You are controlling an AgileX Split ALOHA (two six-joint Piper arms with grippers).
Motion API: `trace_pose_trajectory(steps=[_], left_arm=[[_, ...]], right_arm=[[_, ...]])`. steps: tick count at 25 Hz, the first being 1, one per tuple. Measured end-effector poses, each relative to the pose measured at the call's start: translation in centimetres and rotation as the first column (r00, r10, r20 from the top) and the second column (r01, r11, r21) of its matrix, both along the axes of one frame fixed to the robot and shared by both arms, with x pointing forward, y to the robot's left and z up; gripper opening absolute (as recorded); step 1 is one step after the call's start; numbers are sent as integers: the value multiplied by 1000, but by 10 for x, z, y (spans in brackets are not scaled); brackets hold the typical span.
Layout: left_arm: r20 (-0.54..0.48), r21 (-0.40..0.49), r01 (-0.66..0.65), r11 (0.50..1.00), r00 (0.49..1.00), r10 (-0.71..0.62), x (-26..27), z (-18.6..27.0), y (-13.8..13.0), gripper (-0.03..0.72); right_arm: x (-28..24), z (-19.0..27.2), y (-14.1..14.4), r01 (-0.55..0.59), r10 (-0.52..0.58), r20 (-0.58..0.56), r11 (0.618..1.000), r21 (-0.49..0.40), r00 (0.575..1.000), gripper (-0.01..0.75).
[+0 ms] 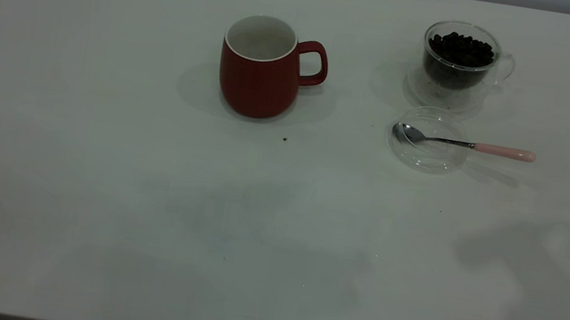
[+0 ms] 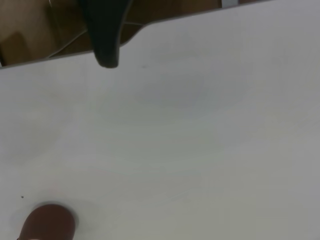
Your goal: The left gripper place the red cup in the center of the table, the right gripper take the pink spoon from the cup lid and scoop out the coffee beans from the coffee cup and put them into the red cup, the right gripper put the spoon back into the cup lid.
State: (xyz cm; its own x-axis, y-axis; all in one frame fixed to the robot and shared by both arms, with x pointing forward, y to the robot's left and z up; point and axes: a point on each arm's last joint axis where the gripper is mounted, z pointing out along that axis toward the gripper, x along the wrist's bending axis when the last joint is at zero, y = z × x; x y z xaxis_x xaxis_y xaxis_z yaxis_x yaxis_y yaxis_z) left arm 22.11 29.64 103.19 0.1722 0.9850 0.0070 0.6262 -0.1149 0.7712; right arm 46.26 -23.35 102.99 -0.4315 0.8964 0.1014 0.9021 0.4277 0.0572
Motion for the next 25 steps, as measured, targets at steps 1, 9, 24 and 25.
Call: trace_pose_trajectory(steps=[1, 9, 24, 25], left_arm=[[0, 0, 0, 1000, 1000, 0, 0, 0, 0, 587], [0, 0, 0, 1000, 1000, 0, 0, 0, 0, 587], [0, 0, 0, 1000, 1000, 0, 0, 0, 0, 587], [0, 0, 0, 1000, 1000, 0, 0, 0, 0, 587]], right_arm=[[-13, -3, -5, 19, -19, -11, 1000, -22, 1000, 384], [-91, -32, -24, 166, -166, 31, 986, 3, 986, 384], [-160, -4, -42, 153, -214, 425, 973, 173, 880, 384], [-166, -1, -44, 156, -229, 465, 969, 191, 855, 384]])
